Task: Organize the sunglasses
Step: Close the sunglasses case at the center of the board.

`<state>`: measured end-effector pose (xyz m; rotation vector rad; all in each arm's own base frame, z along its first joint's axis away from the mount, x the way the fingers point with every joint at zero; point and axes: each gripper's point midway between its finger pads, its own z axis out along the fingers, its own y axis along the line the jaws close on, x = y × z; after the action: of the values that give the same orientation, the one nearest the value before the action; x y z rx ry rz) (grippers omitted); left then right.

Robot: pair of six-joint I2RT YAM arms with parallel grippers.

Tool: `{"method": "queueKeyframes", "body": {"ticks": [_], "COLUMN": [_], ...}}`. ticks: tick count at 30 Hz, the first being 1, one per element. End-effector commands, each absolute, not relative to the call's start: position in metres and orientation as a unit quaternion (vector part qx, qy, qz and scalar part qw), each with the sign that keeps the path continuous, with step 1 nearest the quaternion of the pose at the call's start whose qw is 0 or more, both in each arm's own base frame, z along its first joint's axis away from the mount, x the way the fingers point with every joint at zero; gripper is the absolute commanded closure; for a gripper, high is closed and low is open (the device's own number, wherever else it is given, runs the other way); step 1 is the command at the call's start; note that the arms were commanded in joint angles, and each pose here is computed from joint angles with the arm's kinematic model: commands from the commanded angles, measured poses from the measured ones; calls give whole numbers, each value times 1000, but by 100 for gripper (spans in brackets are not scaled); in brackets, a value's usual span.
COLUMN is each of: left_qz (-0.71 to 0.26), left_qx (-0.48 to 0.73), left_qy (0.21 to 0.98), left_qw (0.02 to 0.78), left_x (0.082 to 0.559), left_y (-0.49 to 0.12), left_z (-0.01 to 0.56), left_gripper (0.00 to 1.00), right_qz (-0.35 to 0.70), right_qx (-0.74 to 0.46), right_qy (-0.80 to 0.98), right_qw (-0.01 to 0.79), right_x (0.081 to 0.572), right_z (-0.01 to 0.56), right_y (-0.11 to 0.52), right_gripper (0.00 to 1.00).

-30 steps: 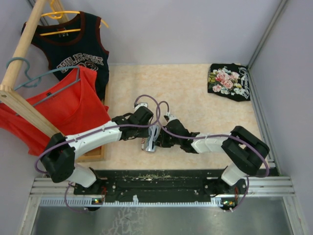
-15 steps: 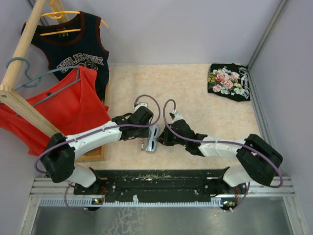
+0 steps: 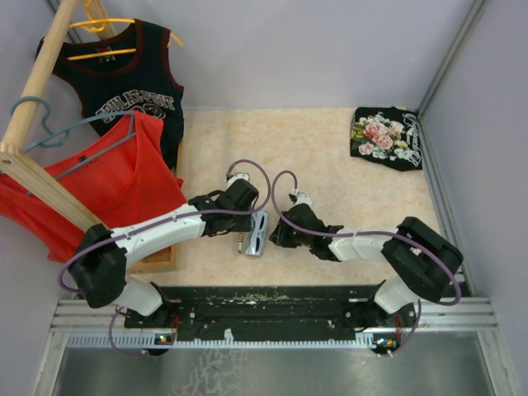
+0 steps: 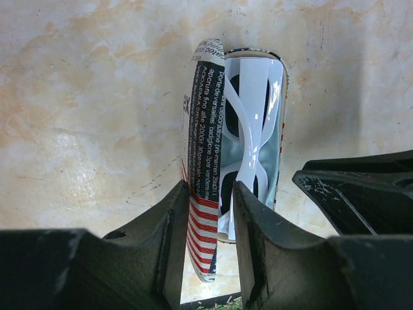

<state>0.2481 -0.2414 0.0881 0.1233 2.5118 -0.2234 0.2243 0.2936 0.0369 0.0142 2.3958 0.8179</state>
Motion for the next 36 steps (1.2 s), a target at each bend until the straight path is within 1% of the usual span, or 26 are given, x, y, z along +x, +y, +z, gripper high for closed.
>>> {"method": "queueKeyframes", "body": {"ticks": [1,21,27,36], "left_qz": [-106,-129,-131,-146], "left_qx": [44,58,59,66], "left_qy": [941,941,942,941], "left_qw": [318,306,303,298], "left_x": [250,245,243,241], "left_y": [-248,-256,-257,-263], "left_z": [106,100,96,94], "left_gripper": [60,58,63,64], "right_qz": [348,353,351,351], "right_qx": [18,9,10,9], "right_qy": [880,883,885,886], "right_qw": [323,308,307,303], "right_x": [245,251,252,254], "right_z": [58,46,43,38], "right_y": [312,324,323,324], "right_gripper": [80,80,80,81]}}
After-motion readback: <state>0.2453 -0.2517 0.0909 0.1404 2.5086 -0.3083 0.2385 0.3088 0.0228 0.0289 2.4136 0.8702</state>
